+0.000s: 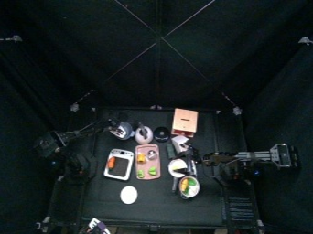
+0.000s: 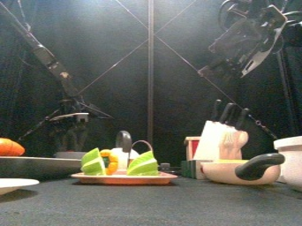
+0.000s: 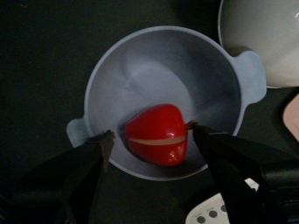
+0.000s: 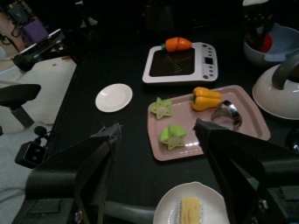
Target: Grab apple
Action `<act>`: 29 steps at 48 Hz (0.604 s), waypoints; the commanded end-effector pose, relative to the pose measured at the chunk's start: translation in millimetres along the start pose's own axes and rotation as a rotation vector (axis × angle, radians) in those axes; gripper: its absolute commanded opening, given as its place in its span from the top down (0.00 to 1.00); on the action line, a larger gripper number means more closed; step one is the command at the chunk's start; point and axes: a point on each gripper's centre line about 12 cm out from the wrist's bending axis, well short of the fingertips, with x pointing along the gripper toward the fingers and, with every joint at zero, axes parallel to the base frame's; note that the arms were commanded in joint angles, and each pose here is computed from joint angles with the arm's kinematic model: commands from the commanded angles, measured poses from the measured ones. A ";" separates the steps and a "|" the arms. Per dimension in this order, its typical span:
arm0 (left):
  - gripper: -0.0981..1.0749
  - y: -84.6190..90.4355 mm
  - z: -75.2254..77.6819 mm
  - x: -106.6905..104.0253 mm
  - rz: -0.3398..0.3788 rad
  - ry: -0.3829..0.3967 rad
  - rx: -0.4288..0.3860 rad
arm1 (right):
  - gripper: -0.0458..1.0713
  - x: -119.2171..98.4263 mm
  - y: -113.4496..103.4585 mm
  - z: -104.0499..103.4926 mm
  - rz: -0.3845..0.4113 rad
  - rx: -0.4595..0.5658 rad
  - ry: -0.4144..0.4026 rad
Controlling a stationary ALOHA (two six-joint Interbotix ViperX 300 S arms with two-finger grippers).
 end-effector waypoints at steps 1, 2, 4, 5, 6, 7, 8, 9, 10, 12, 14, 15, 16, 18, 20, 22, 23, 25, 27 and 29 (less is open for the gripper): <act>0.04 0.5 10.4 -3.4 -0.003 -0.025 -0.008 | 0.08 -0.4 0.7 5.3 0.004 0.001 -0.017; 0.04 0.4 10.7 -2.7 -0.003 -0.024 -0.008 | 0.08 -0.4 0.3 5.3 0.002 0.000 -0.017; 0.04 0.7 12.2 -2.1 -0.003 -0.025 -0.009 | 0.08 -0.4 0.8 5.2 0.004 -0.001 -0.017; 0.04 0.7 12.2 -1.0 -0.002 -0.021 -0.009 | 0.08 -0.4 0.3 5.3 0.002 0.001 -0.018; 0.04 1.2 12.8 -0.3 -0.001 -0.021 -0.009 | 0.08 -0.4 0.3 5.3 0.002 0.000 -0.017; 0.04 1.0 12.7 0.9 -0.001 -0.016 -0.010 | 0.08 -0.4 0.3 5.3 0.002 0.000 -0.017; 0.04 1.1 13.1 1.6 0.000 -0.015 -0.009 | 0.08 -0.4 0.2 5.2 0.001 0.000 -0.016; 0.04 0.9 12.8 2.5 -0.001 -0.012 -0.010 | 0.08 -0.4 0.3 5.3 0.002 0.001 -0.017; 0.04 0.9 13.0 2.7 0.000 -0.010 -0.010 | 0.08 -0.4 0.3 5.3 0.002 0.003 -0.018; 0.04 0.8 12.5 4.7 -0.001 -0.004 -0.011 | 0.08 -0.4 0.6 5.1 0.003 0.001 -0.016; 0.04 1.3 12.3 5.6 0.000 -0.001 -0.012 | 0.08 -0.4 0.2 5.2 0.001 0.001 -0.016; 0.04 1.3 12.0 6.6 0.001 0.002 -0.012 | 0.08 -0.4 0.2 5.2 0.001 0.001 -0.016; 0.04 1.3 12.0 6.6 0.001 0.002 -0.012 | 0.08 -0.4 0.3 5.3 0.002 0.003 -0.018; 0.04 1.2 11.8 7.6 0.001 0.005 -0.012 | 0.08 -0.4 0.2 5.2 0.001 0.001 -0.016; 0.04 1.1 11.7 7.6 0.000 0.005 -0.015 | 0.08 -0.2 0.1 4.8 0.001 0.001 -0.015; 0.05 1.0 11.7 7.6 -0.001 0.005 -0.016 | 0.08 -0.2 0.1 4.8 0.001 0.001 -0.015; 0.05 0.9 11.7 7.6 -0.002 0.006 -0.017 | 0.08 -0.2 0.2 5.0 0.002 0.001 -0.016; 0.05 0.9 11.6 7.1 -0.002 0.006 -0.019 | 0.08 -0.2 0.2 5.0 0.002 0.001 -0.016; 0.06 0.7 11.9 6.6 -0.004 0.003 -0.020 | 0.08 -0.2 0.2 5.0 0.002 0.001 -0.016; 0.07 0.7 11.9 6.6 -0.004 0.003 -0.020 | 0.08 -0.2 0.2 5.0 0.002 0.001 -0.016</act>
